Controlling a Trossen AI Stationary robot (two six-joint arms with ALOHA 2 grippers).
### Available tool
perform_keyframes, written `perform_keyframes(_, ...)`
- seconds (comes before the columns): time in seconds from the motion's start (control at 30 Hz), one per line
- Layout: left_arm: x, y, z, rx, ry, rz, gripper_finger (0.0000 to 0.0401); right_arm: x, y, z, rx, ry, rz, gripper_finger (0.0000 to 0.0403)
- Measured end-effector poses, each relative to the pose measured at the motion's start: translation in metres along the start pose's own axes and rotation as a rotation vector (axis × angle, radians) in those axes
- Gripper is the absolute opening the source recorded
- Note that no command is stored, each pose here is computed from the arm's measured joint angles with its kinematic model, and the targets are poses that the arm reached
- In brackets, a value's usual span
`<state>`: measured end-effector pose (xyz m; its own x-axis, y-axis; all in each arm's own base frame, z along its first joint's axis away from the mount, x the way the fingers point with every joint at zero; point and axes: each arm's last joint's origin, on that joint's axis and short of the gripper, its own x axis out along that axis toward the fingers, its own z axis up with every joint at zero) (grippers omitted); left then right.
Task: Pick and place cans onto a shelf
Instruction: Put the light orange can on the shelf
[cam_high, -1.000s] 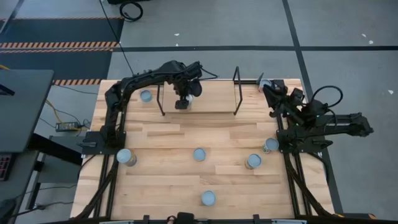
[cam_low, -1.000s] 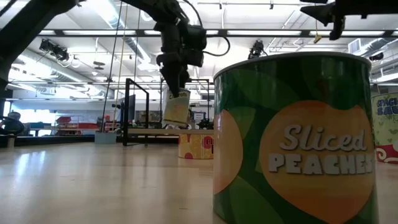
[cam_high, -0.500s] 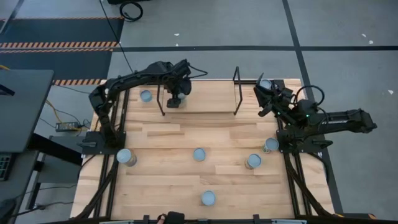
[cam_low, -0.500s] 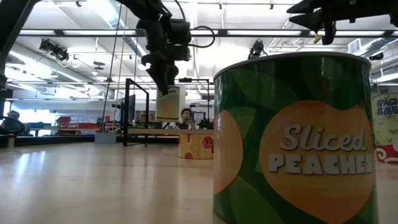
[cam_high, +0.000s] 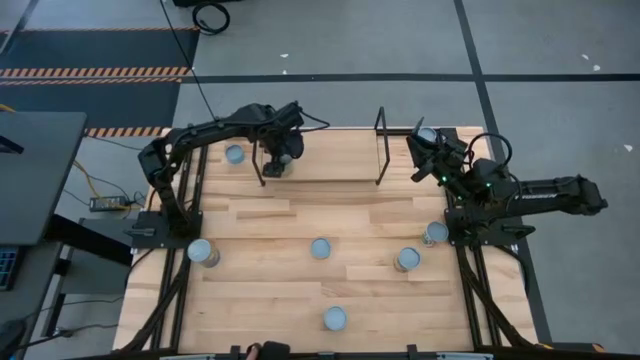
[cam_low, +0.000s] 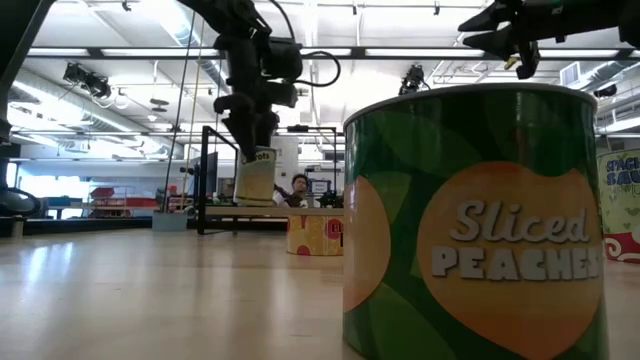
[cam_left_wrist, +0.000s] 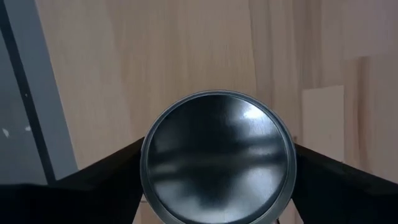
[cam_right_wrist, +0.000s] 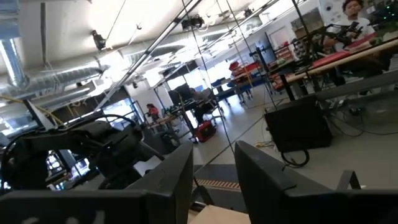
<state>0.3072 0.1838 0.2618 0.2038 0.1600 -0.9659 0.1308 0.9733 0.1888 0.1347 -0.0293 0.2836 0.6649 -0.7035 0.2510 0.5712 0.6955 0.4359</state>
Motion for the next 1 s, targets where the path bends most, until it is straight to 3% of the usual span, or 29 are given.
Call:
perform_keyframes(0.3, -0.001, 0.0, -0.001, 0.002, 0.022, 0.005, 0.0352, 0.0, 0.0, 0.0, 0.0, 0.001, 0.001, 0.0145)
perform_keyframes(0.67, -0.028, -0.004, 0.012, 0.017, 0.013, 0.031, 0.0353, 0.0, 0.0, 0.001, 0.032, -0.008, 0.003, 0.0149)
perform_keyframes(1.0, -0.013, -0.006, 0.003, -0.004, 0.062, 0.004, 0.0353, 0.0, 0.0, 0.001, 0.031, -0.008, 0.004, 0.0149)
